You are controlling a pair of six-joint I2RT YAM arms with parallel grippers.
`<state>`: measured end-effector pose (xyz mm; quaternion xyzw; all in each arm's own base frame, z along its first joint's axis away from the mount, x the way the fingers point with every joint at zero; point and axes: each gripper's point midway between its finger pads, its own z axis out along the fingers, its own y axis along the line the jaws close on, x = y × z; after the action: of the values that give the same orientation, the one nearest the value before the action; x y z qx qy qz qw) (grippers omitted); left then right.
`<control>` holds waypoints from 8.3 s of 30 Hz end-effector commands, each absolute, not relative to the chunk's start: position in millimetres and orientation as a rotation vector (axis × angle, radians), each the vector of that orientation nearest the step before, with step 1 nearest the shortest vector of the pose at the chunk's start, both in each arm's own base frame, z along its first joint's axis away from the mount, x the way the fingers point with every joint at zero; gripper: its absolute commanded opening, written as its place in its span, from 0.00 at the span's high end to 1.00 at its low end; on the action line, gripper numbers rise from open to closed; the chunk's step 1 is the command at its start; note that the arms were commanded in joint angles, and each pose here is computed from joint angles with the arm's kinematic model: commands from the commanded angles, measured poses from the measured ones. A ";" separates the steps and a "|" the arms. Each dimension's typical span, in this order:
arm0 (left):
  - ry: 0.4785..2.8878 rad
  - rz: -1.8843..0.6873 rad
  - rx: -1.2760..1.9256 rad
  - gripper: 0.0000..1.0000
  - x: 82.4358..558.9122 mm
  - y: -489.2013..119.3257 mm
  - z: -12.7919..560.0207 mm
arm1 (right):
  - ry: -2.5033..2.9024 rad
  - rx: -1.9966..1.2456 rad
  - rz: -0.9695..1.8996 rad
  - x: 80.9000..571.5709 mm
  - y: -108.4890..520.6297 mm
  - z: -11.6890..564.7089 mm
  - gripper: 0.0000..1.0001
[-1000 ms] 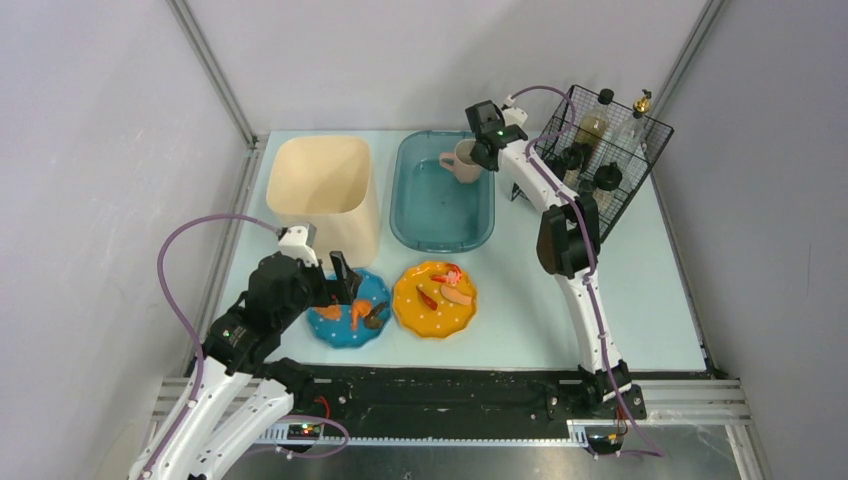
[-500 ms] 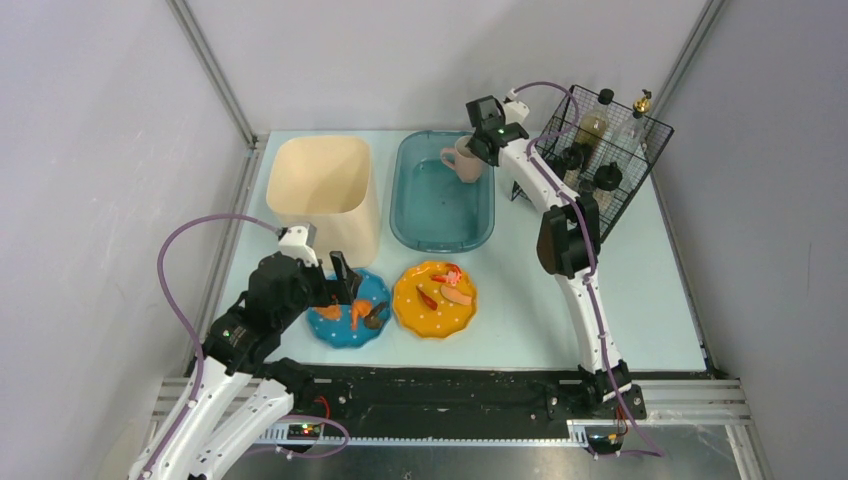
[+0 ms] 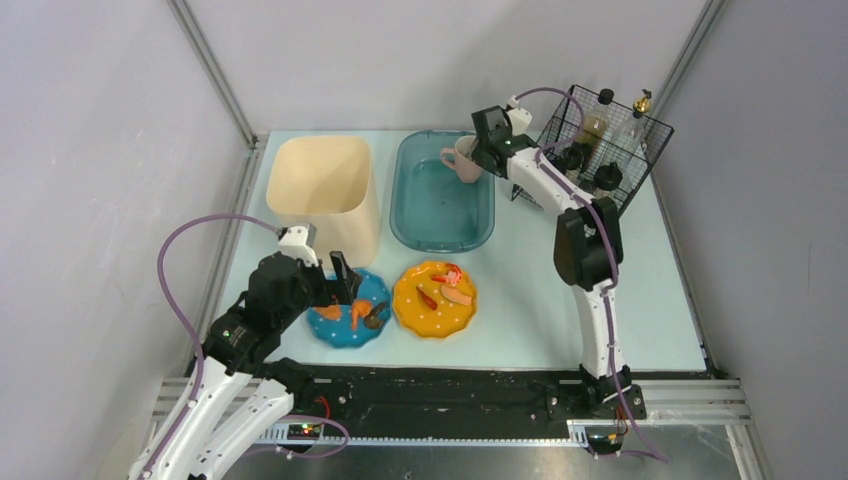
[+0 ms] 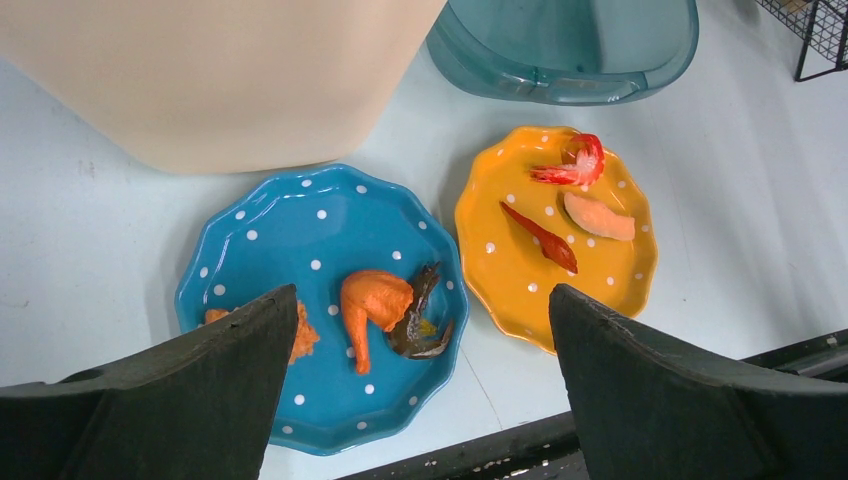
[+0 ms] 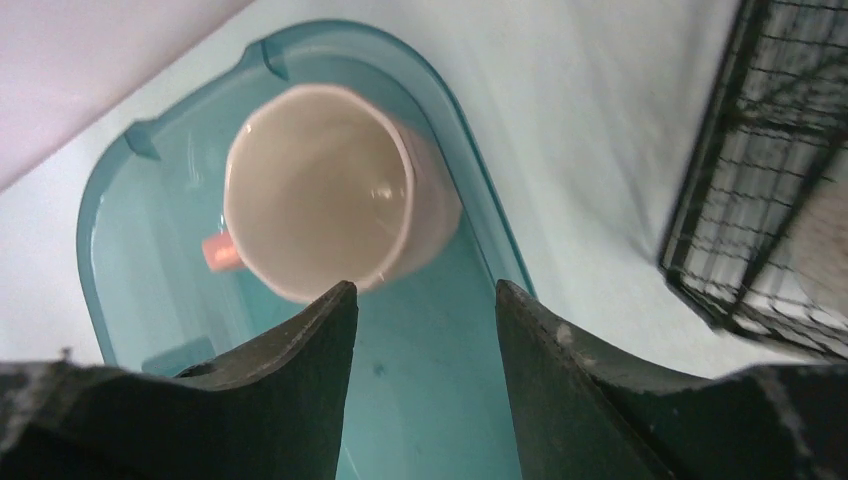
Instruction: Clear the kitchen counter
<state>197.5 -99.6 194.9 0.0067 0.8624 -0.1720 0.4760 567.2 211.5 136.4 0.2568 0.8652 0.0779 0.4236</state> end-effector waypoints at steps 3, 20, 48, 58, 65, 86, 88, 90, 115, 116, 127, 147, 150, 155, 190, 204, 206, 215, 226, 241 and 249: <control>2.084 -0.426 0.012 0.00 200.4 -100.8 198.1 | 2.064 0.488 0.312 543.8 217.9 196.4 0.42; 2.086 -0.421 0.010 0.00 201.1 -100.5 197.5 | 2.163 0.108 0.244 558.3 254.8 164.1 0.41; 2.117 -0.430 0.028 0.00 201.3 -104.8 191.9 | 2.117 0.233 0.131 597.5 250.9 118.7 0.40; 2.119 -0.429 0.029 0.00 201.4 -104.8 191.5 | 2.088 0.229 0.114 605.4 257.2 115.8 0.40; 2.118 -0.422 0.025 0.00 202.2 -103.7 191.7 | 2.093 0.202 0.136 584.5 265.8 127.6 0.33; 2.066 -0.428 0.021 0.00 199.3 -99.9 201.6 | 2.003 0.200 0.297 443.6 221.9 236.8 0.01; 2.065 -0.419 0.012 0.00 200.1 -98.4 201.4 | 2.075 0.181 0.343 430.1 221.0 227.5 0.01; 2.063 -0.411 0.004 0.00 200.7 -96.8 201.5 | 2.131 0.178 0.436 414.8 219.8 216.3 0.01; 2.070 -0.419 0.008 0.00 200.1 -98.8 200.0 | 2.338 0.126 0.805 251.9 244.9 120.0 0.28; 2.067 -0.422 0.010 0.00 199.7 -99.2 200.9 | 2.345 0.127 0.814 246.2 245.0 114.6 0.28; 2.065 -0.433 0.019 0.00 198.3 -101.3 201.6 | 2.420 0.283 0.817 204.1 252.2 85.3 0.29; 2.060 -0.443 0.036 0.00 196.3 -104.3 202.8 | 2.463 0.553 0.706 184.3 259.0 40.2 0.36; 2.060 -0.445 0.041 0.00 195.5 -105.0 202.7 | 2.463 0.571 0.701 184.1 260.5 35.8 0.36; 2.057 -0.442 0.040 0.00 195.5 -104.6 202.9 | 2.479 0.636 0.667 182.8 259.9 23.4 0.43; 2.064 -0.432 0.033 0.00 196.2 -103.5 200.6 | 2.421 0.489 0.578 188.8 234.8 37.9 1.00; 2.033 -0.439 0.022 0.00 194.4 -101.6 207.4 | 2.383 0.363 0.804 179.6 235.4 84.5 1.00; 2.018 -0.448 0.022 0.00 192.9 -101.4 210.5 | 2.377 0.345 0.835 176.9 236.4 91.1 1.00; 1.938 -0.492 0.028 0.00 184.1 -99.7 227.6 | 2.342 0.265 0.961 169.3 245.8 133.0 1.00; 1.743 -0.469 -0.090 0.00 172.0 -67.6 259.0 | 2.265 0.146 1.070 188.0 265.4 219.8 1.00; 1.611 -0.373 -0.283 0.00 162.0 -22.6 273.1 | 2.156 0.063 1.107 248.9 283.7 329.4 1.00; 1.608 -0.368 -0.290 0.00 161.3 -20.7 272.7 | 2.139 0.020 1.076 281.0 300.9 374.9 1.00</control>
<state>158.9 -23.3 273.7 -0.1155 0.7138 -0.1678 0.6701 267.9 277.1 280.3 0.0332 0.8953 0.3270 0.3008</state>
